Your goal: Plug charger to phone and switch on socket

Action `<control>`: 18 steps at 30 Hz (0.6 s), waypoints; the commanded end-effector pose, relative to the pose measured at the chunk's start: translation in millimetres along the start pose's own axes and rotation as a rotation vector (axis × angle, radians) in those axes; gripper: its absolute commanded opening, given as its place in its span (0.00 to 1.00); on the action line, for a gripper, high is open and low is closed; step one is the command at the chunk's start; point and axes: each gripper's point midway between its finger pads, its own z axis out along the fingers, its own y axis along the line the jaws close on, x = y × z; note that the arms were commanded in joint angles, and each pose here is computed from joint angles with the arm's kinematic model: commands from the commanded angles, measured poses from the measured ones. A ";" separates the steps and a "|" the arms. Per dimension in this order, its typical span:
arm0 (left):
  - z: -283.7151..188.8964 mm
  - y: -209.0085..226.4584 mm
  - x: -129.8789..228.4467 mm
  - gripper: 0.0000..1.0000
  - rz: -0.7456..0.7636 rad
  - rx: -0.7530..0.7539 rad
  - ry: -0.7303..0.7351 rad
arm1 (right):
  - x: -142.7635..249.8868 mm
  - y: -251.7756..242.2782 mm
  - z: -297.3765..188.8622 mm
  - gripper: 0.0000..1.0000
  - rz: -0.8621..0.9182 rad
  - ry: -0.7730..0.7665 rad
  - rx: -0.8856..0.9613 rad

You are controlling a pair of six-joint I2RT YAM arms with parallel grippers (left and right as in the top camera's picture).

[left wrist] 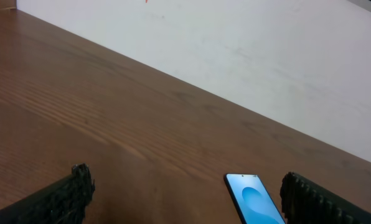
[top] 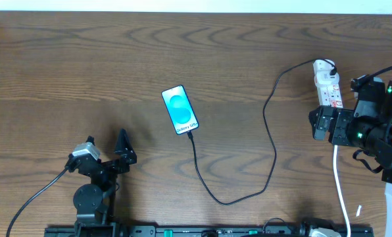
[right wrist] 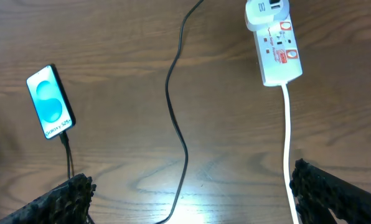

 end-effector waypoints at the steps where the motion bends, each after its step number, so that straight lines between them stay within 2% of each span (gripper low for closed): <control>1: 0.5 9.7 14.7 0.98 0.027 -0.036 0.046 | -1.4 -2.9 -2.0 0.99 -0.017 -0.011 0.023; 7: 0.5 9.7 14.7 0.98 0.027 -0.036 0.046 | -8.9 -5.2 6.7 0.99 -0.102 -0.106 0.030; 11: 0.5 9.7 14.7 0.98 0.027 -0.036 0.046 | 3.8 -6.9 30.9 0.99 -0.114 -0.206 0.011; 18: 0.5 9.7 14.7 0.98 0.027 -0.036 0.046 | 32.3 -16.1 78.7 0.99 0.041 -0.447 -0.039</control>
